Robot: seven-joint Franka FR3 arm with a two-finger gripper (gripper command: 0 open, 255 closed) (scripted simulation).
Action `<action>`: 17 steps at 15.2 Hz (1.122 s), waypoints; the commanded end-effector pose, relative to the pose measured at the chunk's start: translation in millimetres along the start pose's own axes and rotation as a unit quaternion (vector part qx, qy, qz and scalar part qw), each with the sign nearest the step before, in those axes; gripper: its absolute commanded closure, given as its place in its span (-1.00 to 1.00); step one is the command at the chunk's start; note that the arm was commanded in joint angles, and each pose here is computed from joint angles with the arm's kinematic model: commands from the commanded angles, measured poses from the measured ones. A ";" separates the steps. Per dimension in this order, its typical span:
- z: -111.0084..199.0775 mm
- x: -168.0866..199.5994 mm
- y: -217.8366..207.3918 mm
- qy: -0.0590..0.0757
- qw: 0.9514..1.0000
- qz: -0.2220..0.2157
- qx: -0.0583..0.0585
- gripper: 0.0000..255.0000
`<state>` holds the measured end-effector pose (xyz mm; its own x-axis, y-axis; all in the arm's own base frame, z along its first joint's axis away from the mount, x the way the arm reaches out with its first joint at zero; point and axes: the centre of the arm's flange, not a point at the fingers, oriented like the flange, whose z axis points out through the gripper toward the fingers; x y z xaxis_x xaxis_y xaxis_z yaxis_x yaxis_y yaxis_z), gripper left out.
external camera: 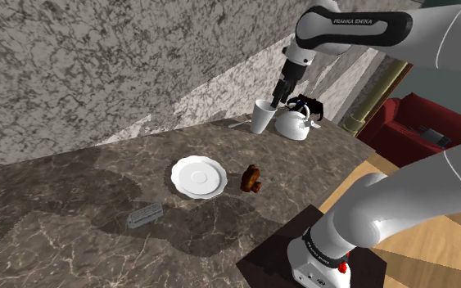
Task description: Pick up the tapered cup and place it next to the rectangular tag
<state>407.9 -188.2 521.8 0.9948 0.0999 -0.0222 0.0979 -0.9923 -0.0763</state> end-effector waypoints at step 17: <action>70.0 92.2 220.8 -0.001 1.000 -0.005 0.028 -1.00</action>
<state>515.2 -381.8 434.9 0.9939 0.1081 -0.0238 0.1042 -0.9861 -0.1292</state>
